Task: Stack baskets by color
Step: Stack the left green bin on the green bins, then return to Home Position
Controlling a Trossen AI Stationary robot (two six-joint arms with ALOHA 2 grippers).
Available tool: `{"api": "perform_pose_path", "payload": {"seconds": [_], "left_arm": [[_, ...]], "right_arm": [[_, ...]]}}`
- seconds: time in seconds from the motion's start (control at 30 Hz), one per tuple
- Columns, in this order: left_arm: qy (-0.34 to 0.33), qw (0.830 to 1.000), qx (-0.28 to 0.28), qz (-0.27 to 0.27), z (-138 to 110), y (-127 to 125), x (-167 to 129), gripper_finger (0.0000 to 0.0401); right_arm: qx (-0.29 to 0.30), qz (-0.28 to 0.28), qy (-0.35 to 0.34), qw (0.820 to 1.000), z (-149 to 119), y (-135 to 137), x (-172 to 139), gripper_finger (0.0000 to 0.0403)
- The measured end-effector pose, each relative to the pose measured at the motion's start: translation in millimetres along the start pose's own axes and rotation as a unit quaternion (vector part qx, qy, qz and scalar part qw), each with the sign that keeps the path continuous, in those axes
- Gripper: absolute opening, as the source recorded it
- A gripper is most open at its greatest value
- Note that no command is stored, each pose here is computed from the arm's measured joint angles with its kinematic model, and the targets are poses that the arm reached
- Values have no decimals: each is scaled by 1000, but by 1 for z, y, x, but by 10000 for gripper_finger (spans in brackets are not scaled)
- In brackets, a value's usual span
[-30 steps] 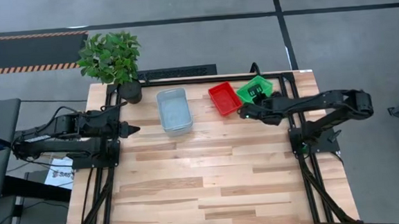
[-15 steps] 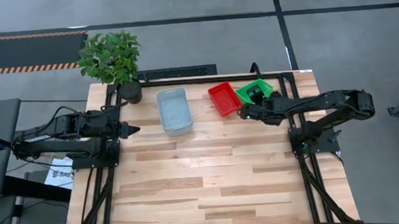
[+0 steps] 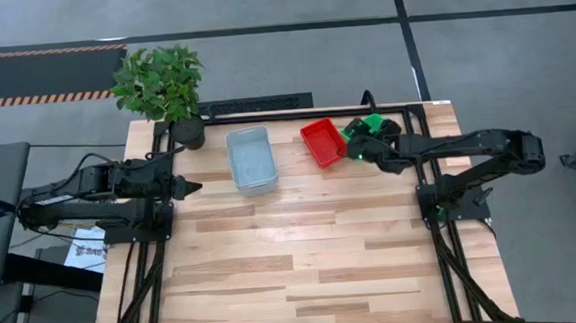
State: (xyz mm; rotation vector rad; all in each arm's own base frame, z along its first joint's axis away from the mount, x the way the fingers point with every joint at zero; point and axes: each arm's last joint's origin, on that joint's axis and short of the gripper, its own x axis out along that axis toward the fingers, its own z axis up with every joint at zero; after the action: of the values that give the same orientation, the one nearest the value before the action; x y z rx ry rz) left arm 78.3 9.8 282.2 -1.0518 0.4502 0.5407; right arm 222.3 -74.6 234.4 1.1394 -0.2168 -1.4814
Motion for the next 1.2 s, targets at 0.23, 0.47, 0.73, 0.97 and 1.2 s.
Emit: {"api": "perform_pose_path", "payload": {"seconds": [0.23, 0.47, 0.73, 0.97, 1.2], "left_arm": [[-1, 1000, 0, 1, 0, 0, 0, 155], [-5, 1000, 0, 3, 0, 0, 0, 155], [5, 1000, 12, -2, 0, 0, 0, 155], [3, 1000, 16, -1, 0, 0, 0, 155], [2, 999, 25, -47, 2, -8, 0, 155]], "right_arm": [[-8, -68, 48, 996, -3, -15, 27, 164], [-17, -85, 77, 993, -17, -21, 30, 156], [-86, 8, 116, 989, -9, 0, -3, 156], [-178, 15, 203, 963, -36, -1, -6, 139], [-198, 110, 306, 925, -68, 6, -32, 128]]}}
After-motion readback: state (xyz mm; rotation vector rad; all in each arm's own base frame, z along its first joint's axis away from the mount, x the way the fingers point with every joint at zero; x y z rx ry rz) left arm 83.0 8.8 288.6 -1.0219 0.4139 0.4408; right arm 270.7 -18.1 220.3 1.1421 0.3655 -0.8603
